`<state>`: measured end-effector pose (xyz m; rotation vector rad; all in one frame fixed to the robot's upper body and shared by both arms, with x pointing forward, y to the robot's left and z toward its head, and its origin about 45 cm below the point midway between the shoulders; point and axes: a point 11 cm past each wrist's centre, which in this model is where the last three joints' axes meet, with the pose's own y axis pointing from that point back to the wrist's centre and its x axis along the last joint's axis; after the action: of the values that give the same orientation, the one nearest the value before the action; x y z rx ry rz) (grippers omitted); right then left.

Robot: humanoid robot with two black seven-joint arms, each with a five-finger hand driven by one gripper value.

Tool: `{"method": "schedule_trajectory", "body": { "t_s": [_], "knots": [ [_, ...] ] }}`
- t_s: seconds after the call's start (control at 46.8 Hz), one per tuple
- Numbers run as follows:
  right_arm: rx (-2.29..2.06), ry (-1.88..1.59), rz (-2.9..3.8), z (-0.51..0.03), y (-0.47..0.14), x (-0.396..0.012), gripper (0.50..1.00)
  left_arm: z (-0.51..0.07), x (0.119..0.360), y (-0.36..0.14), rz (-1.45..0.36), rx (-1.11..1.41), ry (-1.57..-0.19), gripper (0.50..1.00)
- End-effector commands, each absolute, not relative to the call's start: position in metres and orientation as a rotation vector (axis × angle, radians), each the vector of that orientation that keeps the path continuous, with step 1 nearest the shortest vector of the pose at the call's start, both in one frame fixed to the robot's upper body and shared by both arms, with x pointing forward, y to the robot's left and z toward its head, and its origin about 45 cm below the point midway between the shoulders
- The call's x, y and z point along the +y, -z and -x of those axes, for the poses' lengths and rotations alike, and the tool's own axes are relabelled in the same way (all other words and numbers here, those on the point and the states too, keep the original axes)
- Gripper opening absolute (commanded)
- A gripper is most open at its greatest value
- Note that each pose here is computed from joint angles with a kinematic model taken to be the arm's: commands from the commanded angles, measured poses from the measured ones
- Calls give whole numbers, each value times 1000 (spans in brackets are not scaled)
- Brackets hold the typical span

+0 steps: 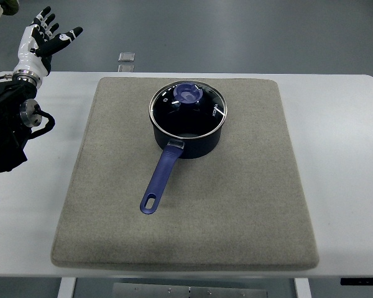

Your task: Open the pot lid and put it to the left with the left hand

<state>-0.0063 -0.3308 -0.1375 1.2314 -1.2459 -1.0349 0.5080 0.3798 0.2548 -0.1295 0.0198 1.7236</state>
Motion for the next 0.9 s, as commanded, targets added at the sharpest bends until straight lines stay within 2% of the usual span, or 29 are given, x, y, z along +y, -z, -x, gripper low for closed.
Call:
{"method": "schedule_trajectory", "body": {
  "t_s": [0.0,0.299,0.427,0.555,0.619,0.875],
  "knots": [
    [-1245,1034,-1232,6,137,-331,917,-508,380,-255,131,18,-1724,990],
    [-1244,1035,-1231,7,137,-331,917,-510,379,-260,134,9,-1720,990],
    [-1245,1035,-1230,6,137,-331,917,-509,395,-271,126,-23,-1732,990],
    [-1247,1035,-1232,6,137,-331,917,-517,397,-299,115,-91,-1698,990],
    [-1244,1035,-1231,7,137,-331,917,-520,399,-315,69,-152,-1654,990],
    [-1246,1035,-1232,6,137,-331,917,-530,377,-358,-204,-356,-1362,990]
  ]
}}
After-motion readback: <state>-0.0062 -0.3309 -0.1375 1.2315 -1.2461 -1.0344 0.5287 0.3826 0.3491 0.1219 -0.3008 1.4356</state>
